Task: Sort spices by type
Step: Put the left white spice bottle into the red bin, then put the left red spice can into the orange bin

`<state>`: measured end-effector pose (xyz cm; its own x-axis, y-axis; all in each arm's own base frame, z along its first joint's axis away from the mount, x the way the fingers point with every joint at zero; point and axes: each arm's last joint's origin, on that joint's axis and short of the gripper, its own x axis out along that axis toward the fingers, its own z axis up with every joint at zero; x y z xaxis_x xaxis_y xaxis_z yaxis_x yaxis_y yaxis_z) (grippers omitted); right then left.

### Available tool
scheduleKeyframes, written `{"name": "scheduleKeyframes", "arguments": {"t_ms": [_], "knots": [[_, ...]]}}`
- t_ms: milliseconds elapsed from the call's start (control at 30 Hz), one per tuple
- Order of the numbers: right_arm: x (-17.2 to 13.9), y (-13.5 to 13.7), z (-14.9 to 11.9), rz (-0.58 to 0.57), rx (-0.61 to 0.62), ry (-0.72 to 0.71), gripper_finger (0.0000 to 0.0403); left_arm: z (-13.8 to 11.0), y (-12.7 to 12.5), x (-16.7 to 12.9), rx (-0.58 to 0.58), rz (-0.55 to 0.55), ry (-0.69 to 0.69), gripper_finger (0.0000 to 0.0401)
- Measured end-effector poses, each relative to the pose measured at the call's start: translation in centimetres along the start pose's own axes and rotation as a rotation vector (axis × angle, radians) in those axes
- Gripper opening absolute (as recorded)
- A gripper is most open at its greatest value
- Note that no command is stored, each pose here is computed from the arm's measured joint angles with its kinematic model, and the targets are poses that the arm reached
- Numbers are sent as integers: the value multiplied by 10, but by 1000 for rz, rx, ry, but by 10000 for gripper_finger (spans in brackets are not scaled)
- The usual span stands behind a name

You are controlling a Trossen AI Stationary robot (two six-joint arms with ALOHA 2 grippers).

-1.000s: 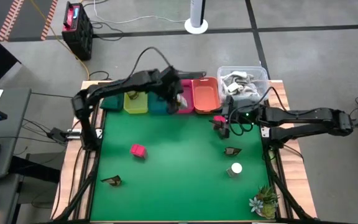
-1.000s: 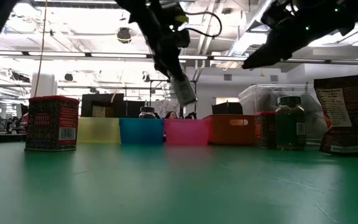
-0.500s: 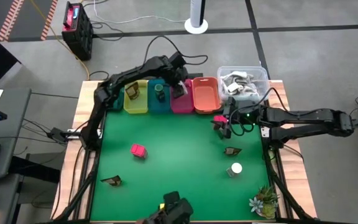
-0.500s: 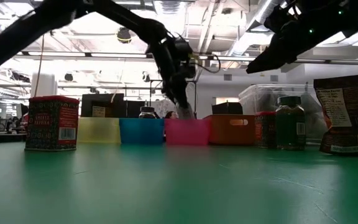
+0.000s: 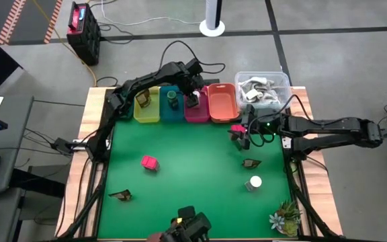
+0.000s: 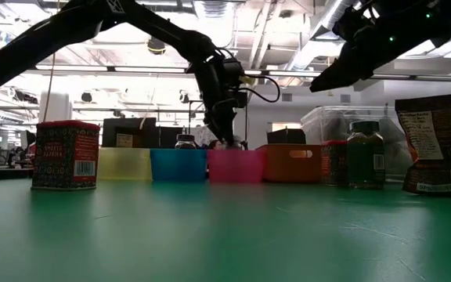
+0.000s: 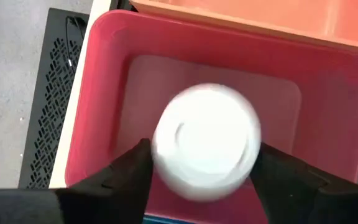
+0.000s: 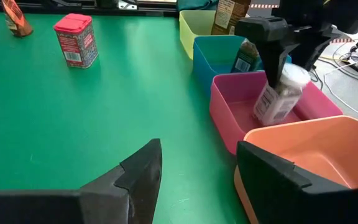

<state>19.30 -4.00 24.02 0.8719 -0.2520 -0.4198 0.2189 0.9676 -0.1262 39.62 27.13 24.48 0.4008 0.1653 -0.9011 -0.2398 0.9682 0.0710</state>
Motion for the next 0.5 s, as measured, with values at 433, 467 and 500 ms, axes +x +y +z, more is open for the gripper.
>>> {"name": "scheduleKeyframes", "arguments": {"t_ms": [433,467,500], "knots": [[0,0,-2,3,0,25,234,11,-8,-60,85,61,-8,280],[0,0,-4,4,0,39,234,10,-11,-67,89,56,-1,280],[0,1,-5,6,-1,54,234,9,-15,-74,92,50,6,280]]}}
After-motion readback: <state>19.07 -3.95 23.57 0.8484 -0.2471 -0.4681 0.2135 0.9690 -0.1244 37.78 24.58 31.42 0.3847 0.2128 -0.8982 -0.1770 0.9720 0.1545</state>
